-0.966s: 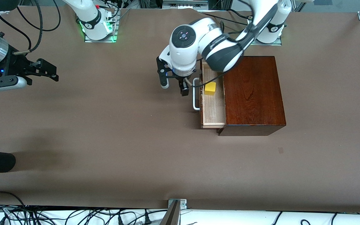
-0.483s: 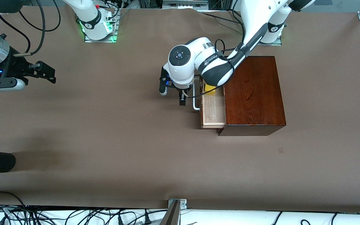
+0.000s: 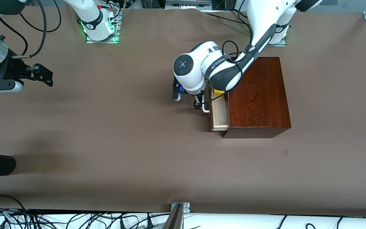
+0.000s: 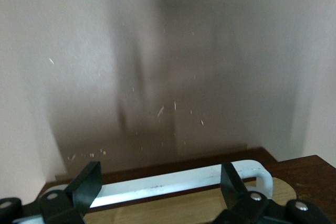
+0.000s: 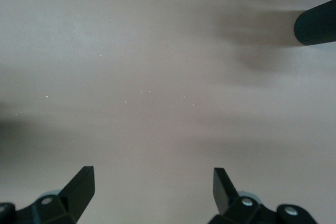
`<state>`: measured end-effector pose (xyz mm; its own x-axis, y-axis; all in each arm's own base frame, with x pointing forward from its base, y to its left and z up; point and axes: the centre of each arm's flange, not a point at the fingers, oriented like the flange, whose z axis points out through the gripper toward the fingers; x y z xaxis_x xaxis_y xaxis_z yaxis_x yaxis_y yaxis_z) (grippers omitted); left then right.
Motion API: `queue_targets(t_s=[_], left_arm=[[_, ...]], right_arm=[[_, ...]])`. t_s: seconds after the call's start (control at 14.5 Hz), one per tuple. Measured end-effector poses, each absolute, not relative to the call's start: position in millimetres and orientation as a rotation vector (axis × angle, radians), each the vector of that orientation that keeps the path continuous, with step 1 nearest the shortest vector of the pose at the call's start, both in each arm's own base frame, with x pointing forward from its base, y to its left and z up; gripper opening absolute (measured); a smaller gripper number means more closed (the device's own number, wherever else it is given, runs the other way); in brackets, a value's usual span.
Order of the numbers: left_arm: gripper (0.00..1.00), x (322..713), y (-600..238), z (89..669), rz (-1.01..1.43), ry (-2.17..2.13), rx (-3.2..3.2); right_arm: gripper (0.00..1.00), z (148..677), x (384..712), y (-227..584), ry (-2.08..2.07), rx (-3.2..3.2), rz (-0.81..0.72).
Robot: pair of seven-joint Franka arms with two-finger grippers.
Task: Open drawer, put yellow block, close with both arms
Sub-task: 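Push the drawer shut with the left gripper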
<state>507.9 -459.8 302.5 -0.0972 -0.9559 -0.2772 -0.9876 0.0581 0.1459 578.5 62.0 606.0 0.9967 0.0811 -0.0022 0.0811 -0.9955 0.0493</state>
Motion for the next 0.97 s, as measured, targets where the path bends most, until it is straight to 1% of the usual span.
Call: queue_targets(t_s=[0.21, 0.34, 0.69, 0.83, 0.97], left_arm=[[1.0, 508.4, -445.1, 300.6, 0.568, 2.15, -1.983], [1.0, 511.8, -434.1, 301.0, 0.626, 2.115, -1.975], [1.0, 516.5, -426.8, 303.6, 0.639, 2.091, -1.994], [1.0, 518.2, -428.0, 320.6, 0.601, 2.038, -2.068], [1.0, 516.0, -429.8, 355.6, 0.538, 1.911, -2.255]], right_arm=[[1.0, 611.8, 578.8, 62.8, 0.126, 3.091, 0.019], [1.0, 607.0, 580.8, 63.3, 0.125, 3.09, 0.004], [1.0, 598.3, 585.2, 65.9, 0.131, 3.089, -0.012], [1.0, 598.6, 585.1, 66.8, 0.134, 3.089, -0.011], [1.0, 598.9, 585.1, 67.8, 0.137, 3.089, -0.01]])
